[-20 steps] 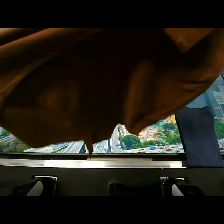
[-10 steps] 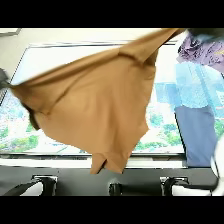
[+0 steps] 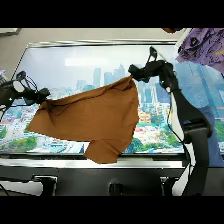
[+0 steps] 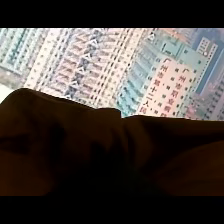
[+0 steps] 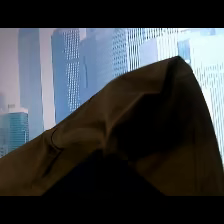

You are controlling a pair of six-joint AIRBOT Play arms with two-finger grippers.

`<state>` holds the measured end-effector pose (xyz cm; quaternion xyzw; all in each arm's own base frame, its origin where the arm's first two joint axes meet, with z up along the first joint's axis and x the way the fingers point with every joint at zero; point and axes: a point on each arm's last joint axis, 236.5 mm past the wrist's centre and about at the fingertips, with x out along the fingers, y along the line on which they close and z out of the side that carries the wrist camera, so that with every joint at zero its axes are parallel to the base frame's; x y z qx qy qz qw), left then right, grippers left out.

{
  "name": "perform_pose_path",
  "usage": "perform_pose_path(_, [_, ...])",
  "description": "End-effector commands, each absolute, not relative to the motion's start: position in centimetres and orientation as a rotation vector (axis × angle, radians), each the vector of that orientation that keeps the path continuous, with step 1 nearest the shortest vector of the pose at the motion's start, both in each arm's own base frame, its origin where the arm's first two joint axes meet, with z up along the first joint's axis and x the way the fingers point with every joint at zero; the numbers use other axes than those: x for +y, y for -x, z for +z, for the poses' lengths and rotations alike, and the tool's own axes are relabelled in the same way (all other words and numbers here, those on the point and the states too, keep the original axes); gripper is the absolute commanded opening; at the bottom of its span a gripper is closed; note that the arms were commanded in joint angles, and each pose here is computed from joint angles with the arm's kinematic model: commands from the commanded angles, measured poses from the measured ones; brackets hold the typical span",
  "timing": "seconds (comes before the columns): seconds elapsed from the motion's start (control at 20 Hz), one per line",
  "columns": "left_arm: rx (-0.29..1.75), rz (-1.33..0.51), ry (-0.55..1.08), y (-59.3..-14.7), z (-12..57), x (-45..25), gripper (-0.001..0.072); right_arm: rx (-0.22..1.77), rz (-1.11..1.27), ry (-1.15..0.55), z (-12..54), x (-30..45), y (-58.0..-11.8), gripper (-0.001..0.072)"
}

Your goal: Fold the clothes and pants, and hang the long-sleeved shirts on hangers.

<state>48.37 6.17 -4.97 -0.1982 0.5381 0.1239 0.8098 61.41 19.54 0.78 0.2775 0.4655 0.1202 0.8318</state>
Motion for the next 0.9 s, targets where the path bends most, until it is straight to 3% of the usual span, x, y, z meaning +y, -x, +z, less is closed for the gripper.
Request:
perform_pose_path(0.0, [1.182, 0.275, 0.437, -48.4, -6.9, 6.5, 0.0131, 1.061, 0.242, -0.646, -1.4, 20.8, -60.6, 0.0162])
perform_pose_path(0.05, [1.194, 0.278, 0.434, -48.1, -6.2, 7.1, 0.0318, 1.088, 0.248, -0.664, -0.8, 20.1, -60.0, 0.0292])
perform_pose_path(0.1, [1.205, 0.275, 0.420, -47.7, -5.1, 8.1, 0.0457, 1.119, 0.263, -0.651, 0.0, 19.0, -59.1, 0.0393])
perform_pose_path(0.2, [1.215, 0.229, 0.327, -46.4, -2.1, 10.8, 0.0473, 1.163, 0.323, -0.535, 2.4, 15.4, -56.8, 0.0400])
perform_pose_path(0.45, [1.070, 0.266, 0.527, -41.3, 4.6, 16.9, 0.0473, 1.221, 0.338, -0.400, 7.9, 4.6, -50.1, 0.0379])
perform_pose_path(0.55, [1.037, 0.307, 0.596, -38.9, 5.1, 18.0, 0.0473, 1.261, 0.347, -0.512, 7.4, 2.7, -46.3, 0.0423])
perform_pose_path(0.65, [1.034, 0.329, 0.643, -37.0, 4.4, 18.0, 0.0473, 1.270, 0.378, -0.639, 5.5, 3.3, -41.9, 0.0423])
perform_pose_path(0.85, [1.093, 0.322, 0.673, -35.5, 2.0, 16.5, 0.0473, 1.363, 0.398, -0.801, -1.8, 9.0, -31.7, 0.0423])
